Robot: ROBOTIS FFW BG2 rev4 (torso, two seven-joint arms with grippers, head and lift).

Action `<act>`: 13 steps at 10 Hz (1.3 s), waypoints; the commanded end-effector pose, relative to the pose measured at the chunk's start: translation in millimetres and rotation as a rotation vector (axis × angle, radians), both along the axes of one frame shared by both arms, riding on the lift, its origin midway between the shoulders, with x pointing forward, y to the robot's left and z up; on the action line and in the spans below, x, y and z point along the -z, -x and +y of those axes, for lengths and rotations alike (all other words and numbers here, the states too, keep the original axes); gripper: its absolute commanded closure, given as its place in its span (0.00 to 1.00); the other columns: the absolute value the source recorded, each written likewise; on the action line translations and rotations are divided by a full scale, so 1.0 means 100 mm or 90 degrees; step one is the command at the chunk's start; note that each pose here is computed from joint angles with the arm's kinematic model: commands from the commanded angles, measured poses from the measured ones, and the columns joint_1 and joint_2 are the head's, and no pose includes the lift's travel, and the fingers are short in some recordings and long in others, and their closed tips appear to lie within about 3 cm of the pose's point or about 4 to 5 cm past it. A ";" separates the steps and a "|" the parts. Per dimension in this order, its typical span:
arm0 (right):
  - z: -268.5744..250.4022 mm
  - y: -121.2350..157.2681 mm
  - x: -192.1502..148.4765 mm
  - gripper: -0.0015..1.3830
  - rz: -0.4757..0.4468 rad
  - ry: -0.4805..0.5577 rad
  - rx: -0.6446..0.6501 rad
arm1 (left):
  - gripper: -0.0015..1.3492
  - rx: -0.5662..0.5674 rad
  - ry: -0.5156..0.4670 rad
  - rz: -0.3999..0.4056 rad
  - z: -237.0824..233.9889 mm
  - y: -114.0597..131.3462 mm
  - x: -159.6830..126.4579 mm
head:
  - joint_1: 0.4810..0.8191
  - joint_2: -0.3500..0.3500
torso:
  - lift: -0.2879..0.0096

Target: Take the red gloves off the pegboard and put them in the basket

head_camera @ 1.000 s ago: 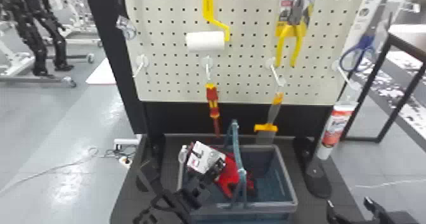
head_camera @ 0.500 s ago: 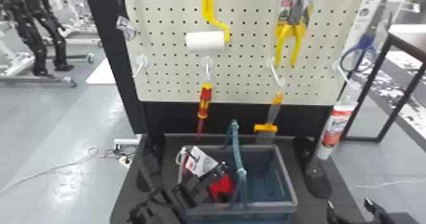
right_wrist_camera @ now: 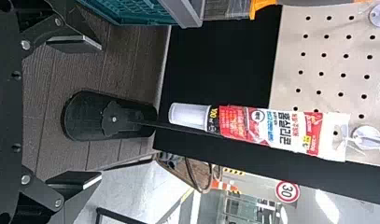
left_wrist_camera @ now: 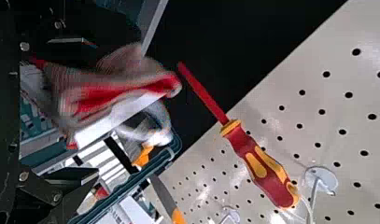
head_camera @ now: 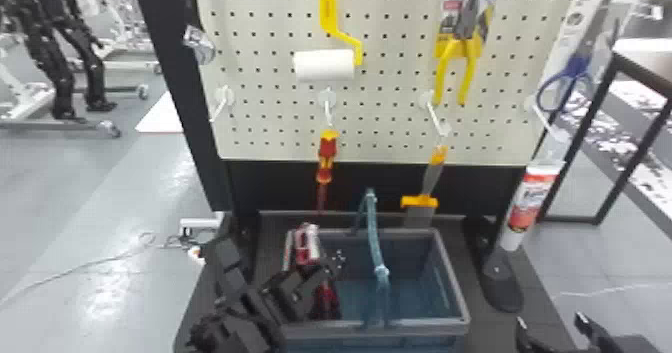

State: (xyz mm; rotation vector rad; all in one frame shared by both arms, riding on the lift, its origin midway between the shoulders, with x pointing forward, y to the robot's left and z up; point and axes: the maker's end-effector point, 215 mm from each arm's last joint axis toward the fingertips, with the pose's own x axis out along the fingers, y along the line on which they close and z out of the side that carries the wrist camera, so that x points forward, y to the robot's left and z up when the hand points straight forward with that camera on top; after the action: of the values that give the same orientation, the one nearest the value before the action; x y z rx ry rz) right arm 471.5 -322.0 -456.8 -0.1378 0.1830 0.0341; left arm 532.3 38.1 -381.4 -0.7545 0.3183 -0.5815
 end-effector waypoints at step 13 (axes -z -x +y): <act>0.01 -0.06 -0.22 0.22 -0.021 -0.007 0.001 | 0.22 -0.407 -0.291 -0.183 1.65 0.21 -0.57 | 0.20 0.50 | 0.63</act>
State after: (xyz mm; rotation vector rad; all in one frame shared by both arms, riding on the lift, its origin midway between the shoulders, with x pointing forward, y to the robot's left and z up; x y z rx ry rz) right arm 476.9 -321.4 -437.7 -0.1307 0.1508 0.0321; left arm 517.8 198.8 -328.3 -0.3186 -0.0443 -0.0101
